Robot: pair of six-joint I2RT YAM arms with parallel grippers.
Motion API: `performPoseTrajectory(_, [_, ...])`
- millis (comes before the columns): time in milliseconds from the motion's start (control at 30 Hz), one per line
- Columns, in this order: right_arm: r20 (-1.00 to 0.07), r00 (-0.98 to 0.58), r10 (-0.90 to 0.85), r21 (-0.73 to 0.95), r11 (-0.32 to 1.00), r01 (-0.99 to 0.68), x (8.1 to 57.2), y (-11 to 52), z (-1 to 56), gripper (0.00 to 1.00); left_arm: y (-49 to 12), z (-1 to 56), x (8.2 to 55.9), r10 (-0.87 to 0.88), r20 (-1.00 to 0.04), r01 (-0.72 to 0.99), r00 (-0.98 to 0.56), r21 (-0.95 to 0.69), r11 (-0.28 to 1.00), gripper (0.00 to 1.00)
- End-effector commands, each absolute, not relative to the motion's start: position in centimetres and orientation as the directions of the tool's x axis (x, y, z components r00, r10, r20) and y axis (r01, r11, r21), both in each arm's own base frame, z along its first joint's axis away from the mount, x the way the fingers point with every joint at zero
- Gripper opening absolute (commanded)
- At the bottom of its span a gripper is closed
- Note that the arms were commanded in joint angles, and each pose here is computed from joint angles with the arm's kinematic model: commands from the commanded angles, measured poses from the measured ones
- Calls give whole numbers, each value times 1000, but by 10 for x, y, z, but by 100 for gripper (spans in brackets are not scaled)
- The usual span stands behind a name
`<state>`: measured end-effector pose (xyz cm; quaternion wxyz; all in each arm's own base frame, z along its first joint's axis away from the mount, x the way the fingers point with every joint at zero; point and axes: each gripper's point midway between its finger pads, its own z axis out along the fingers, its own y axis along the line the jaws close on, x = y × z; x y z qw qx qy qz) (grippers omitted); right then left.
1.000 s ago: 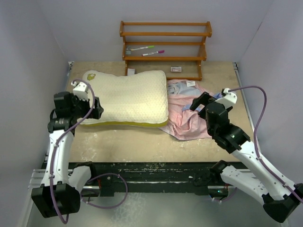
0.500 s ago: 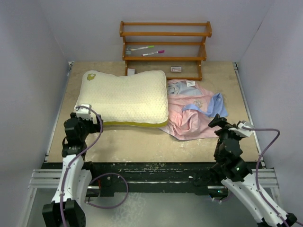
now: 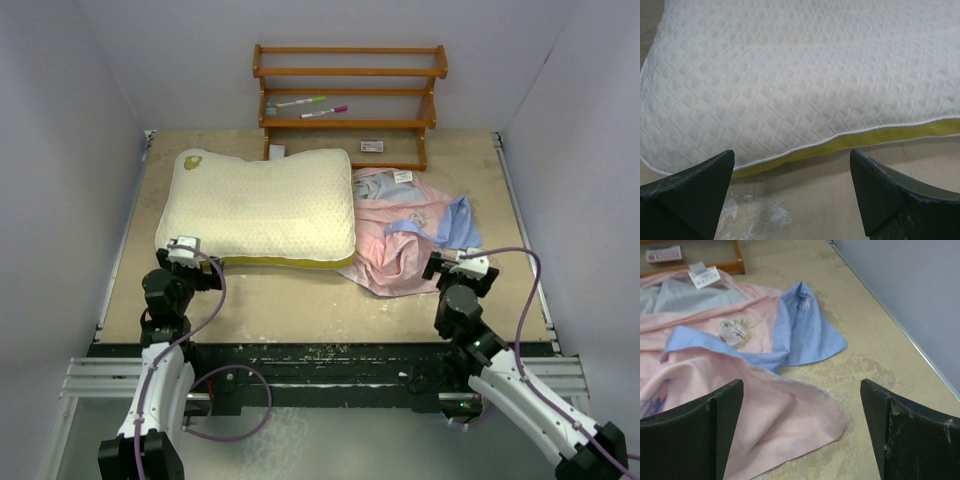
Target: Remove the pillowcase from the pillow
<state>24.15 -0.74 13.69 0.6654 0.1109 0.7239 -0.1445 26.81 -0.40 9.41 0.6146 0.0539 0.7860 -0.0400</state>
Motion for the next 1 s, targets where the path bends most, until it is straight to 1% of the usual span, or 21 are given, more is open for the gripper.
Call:
performPoseTrajectory(0, [-1000,-20,-4,-11,934,356,255,-2,150,100,-6,107,271,60,-987,149,-152,37,988,99])
performPoseTrajectory(333, [-1000,-14,-3,-8,932,363,254,-5,150,100,-6,109,271,60,-987,146,-151,37,989,99])
performPoseTrajectory(600, [-999,36,38,49,924,379,246,-14,155,100,-6,109,270,61,-987,147,-146,39,988,99])
performPoseTrajectory(867, [-1000,1,20,19,929,369,253,-10,150,100,-6,110,270,61,-988,147,-144,39,988,99])
performPoseTrajectory(967, [-1000,16,27,31,931,363,252,-11,152,100,-6,109,270,61,-987,147,-146,39,988,99])
